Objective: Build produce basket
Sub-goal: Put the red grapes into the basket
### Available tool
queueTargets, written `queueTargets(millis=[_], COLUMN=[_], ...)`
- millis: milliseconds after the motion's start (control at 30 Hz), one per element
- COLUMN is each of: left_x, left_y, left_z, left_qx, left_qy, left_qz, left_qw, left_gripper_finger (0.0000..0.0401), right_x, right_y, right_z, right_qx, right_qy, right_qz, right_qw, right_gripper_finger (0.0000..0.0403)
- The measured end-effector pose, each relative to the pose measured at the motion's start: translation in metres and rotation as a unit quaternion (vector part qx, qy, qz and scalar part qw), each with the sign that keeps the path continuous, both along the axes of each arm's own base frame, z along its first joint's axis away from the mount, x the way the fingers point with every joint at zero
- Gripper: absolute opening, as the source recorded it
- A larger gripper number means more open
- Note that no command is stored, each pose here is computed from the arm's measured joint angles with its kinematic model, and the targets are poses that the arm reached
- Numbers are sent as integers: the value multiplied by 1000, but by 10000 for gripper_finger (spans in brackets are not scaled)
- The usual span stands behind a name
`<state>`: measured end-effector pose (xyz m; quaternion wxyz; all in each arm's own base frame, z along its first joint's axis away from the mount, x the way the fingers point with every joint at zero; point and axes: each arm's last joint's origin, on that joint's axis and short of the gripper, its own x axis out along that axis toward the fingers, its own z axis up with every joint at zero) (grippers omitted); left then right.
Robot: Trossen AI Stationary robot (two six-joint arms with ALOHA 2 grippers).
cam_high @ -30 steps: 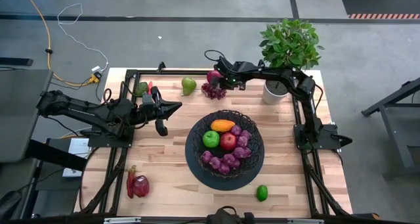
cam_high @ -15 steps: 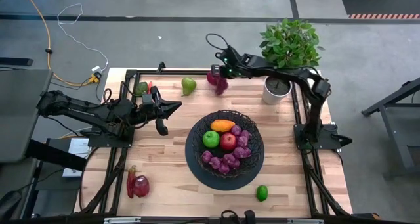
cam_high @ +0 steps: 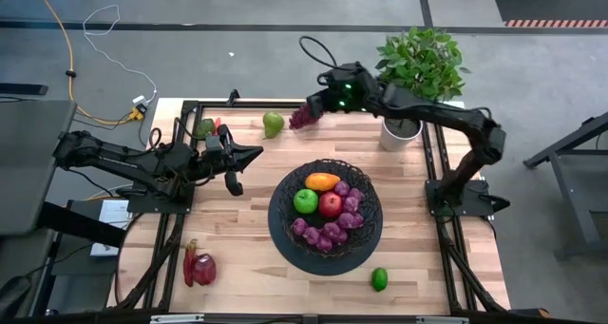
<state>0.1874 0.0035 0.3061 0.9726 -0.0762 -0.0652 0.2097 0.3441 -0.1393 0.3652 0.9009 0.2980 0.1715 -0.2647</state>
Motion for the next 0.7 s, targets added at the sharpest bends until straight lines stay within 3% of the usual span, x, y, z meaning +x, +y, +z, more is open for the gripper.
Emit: queueTargets(millis=[233, 367, 567, 700], left_x=[0, -1, -1, 0], left_y=[0, 0, -2, -4], left_z=[1, 5, 12, 11], left_qx=[0, 12, 41, 16], left_qy=[-8, -19, -47, -57], left_qz=[0, 1, -25, -65], left_qw=[1000, 1000, 998, 996], left_gripper_finger=[0, 0, 0, 0], right_x=[-41, -64, -92, -100], right_y=[65, 99, 138, 155], right_z=[36, 44, 29, 11], right_qx=[-46, -60, -89, -115], right_qy=[47, 66, 28, -49], right_qz=[120, 154, 168, 184], right_qw=[991, 984, 981, 975], right_gripper_finger=[22, 22, 23, 23])
